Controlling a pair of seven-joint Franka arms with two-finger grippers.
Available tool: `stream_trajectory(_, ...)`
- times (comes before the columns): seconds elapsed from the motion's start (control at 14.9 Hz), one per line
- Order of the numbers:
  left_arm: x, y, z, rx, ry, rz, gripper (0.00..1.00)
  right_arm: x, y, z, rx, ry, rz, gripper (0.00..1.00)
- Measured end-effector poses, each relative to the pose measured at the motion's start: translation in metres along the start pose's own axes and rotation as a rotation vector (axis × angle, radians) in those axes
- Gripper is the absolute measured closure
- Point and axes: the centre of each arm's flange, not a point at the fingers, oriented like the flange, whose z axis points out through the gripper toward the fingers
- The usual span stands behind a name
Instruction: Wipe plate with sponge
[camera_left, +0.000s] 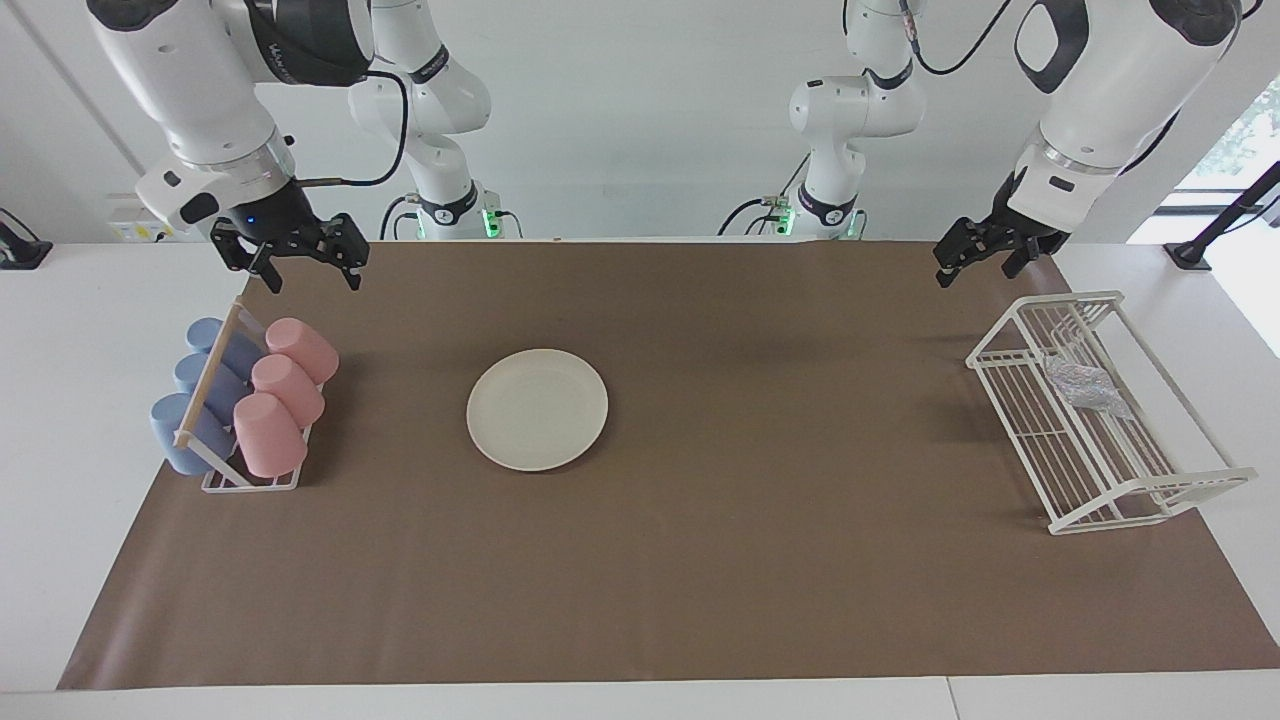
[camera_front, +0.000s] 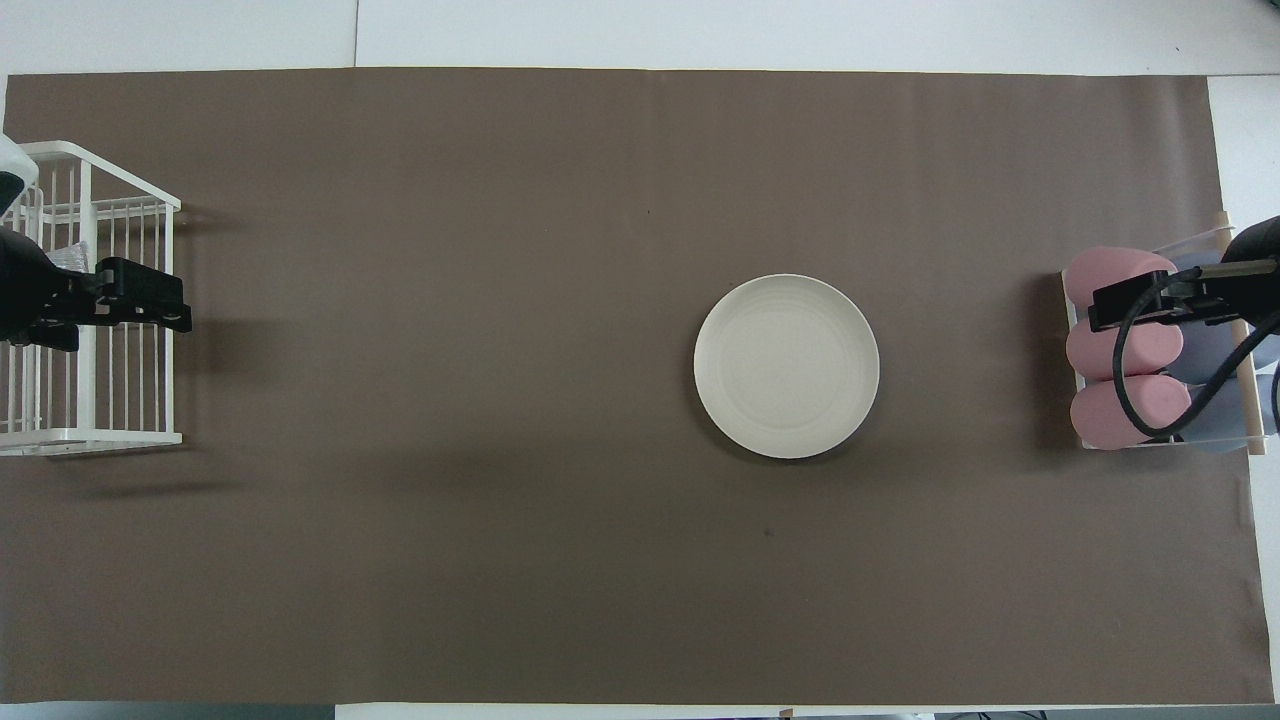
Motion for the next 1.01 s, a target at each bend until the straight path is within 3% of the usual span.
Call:
stream_trajectory(0.67,0.004,-0.0021,-0.0031,-0.006,0.033,-0.024,0.0,0.0,0.0001,0.0,0.0,0.0,0.002,0.0)
stream_trajectory(1.01,0.004,-0.0019,-0.0031,-0.007,0.034,-0.029,0.0,-0.0001,-0.0004,0.0004,0.0,-0.002,0.1,0.0)
